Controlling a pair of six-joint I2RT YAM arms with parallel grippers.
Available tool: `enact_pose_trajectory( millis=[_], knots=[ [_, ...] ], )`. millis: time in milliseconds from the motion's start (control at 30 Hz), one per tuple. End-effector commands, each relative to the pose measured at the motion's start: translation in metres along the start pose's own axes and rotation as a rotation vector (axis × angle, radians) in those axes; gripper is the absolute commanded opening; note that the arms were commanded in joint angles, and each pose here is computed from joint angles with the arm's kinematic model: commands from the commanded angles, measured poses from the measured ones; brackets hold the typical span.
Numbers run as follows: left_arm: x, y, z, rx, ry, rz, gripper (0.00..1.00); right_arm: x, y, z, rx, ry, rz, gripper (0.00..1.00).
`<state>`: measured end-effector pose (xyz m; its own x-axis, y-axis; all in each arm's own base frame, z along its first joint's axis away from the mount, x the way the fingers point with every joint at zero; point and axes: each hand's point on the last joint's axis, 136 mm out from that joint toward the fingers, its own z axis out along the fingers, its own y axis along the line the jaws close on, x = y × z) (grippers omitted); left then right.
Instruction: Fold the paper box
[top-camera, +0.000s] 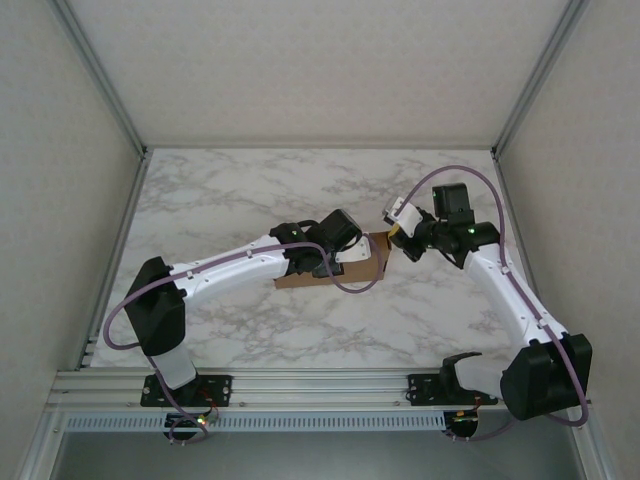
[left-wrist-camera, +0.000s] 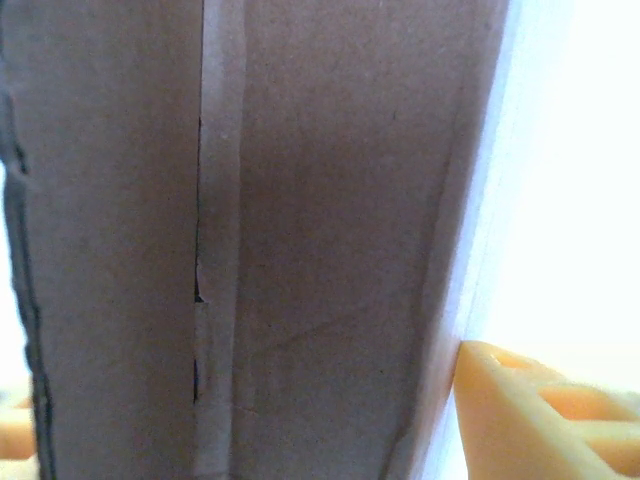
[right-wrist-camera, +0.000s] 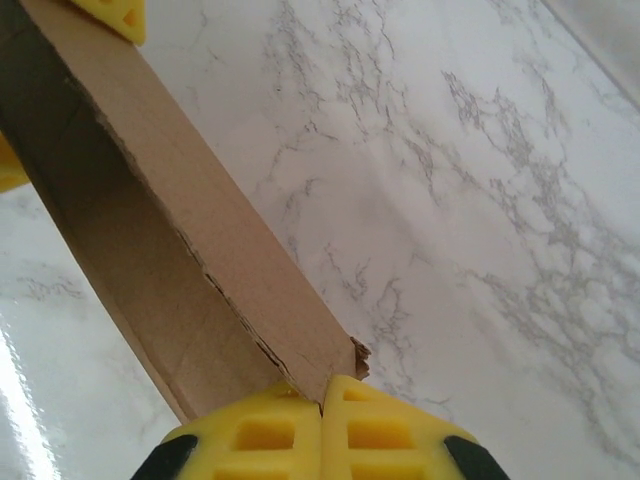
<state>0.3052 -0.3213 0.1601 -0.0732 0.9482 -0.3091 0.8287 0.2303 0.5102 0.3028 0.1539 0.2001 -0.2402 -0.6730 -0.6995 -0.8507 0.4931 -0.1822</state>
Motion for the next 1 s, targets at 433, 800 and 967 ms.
enact_pose_trajectory(
  millis=[433,800,967],
  knots=[
    [-0.003,0.013,0.005,-0.024,0.018,-0.062,0.69,-0.015,-0.005,0.012,0.03,0.156,0.633,0.0],
    [0.001,0.017,0.008,-0.043,0.038,-0.069,0.7,-0.016,-0.01,0.009,0.072,0.281,0.901,0.0],
    [0.004,0.023,0.008,-0.072,0.048,-0.084,0.71,-0.012,-0.006,0.015,0.05,0.334,0.957,0.0]
  ],
)
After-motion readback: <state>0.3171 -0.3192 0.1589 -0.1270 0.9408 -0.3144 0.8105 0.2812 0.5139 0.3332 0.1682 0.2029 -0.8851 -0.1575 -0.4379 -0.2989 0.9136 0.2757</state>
